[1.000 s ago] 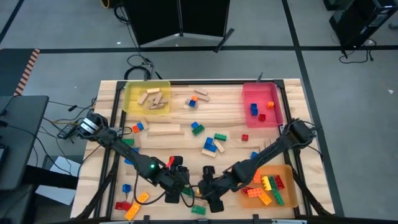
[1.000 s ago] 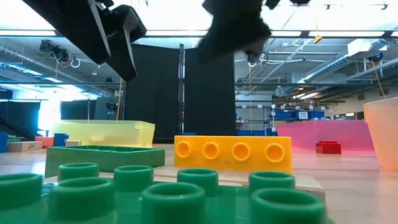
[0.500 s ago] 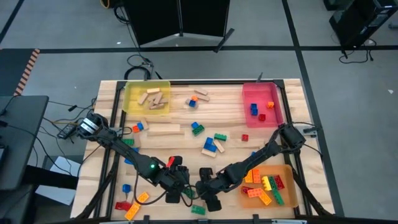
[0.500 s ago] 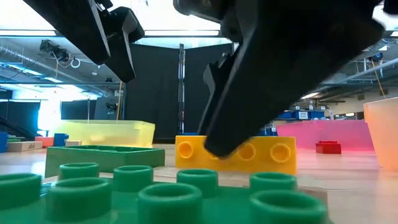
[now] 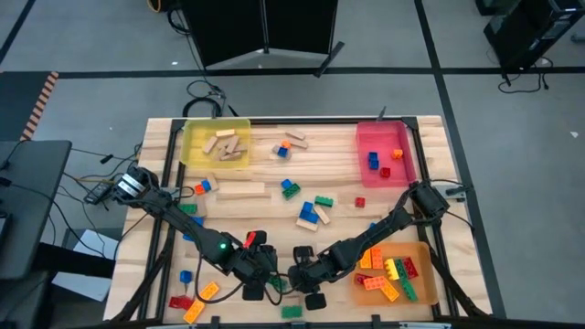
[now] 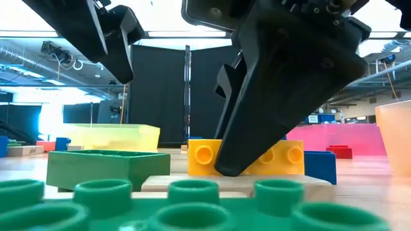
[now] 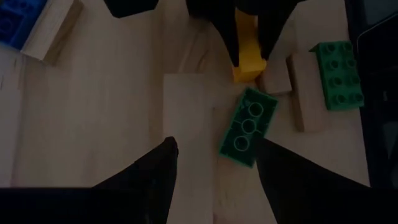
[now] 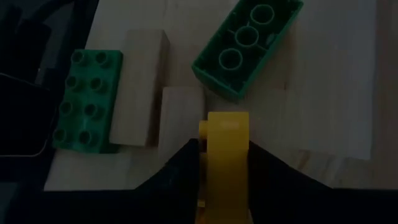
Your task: Sort blocks by size
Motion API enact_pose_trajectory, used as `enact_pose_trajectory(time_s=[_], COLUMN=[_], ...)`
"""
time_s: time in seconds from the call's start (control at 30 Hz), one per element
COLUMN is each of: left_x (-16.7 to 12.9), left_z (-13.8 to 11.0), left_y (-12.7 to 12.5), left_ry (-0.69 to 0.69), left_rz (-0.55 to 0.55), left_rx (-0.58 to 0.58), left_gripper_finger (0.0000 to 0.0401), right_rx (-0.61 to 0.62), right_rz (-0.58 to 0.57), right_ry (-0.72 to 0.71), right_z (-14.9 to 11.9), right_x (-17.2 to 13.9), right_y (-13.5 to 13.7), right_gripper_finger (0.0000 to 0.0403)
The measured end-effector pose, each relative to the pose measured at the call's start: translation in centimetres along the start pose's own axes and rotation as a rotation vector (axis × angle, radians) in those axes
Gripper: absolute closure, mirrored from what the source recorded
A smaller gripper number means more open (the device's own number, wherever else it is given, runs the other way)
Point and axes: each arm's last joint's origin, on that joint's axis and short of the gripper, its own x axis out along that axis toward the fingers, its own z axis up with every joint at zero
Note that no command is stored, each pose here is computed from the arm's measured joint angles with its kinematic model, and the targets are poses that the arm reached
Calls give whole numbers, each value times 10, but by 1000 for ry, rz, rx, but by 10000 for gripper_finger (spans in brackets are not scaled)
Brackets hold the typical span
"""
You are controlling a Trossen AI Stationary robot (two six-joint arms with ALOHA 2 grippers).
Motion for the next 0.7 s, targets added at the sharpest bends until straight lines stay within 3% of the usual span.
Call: enact_pose_trajectory(time_s=[0.27, 0.57, 0.7], left_x=[0, -1, -1], left_z=[0, 3, 2], left_y=[-1, -2, -2], left_ry=[-7, -33, -31], left_rz=[-5, -13, -12], left_rx=[-6, -9, -34], left_gripper_finger=[178, 178, 178], right_rx=[2, 125, 177], right_rz=[-77, -226, -250], right_ry=[15, 26, -14], right_z=[4, 5, -8], right_x=[-26, -110, -147], right_y=[-6, -6, 1], right_gripper_finger=[298, 298, 298])
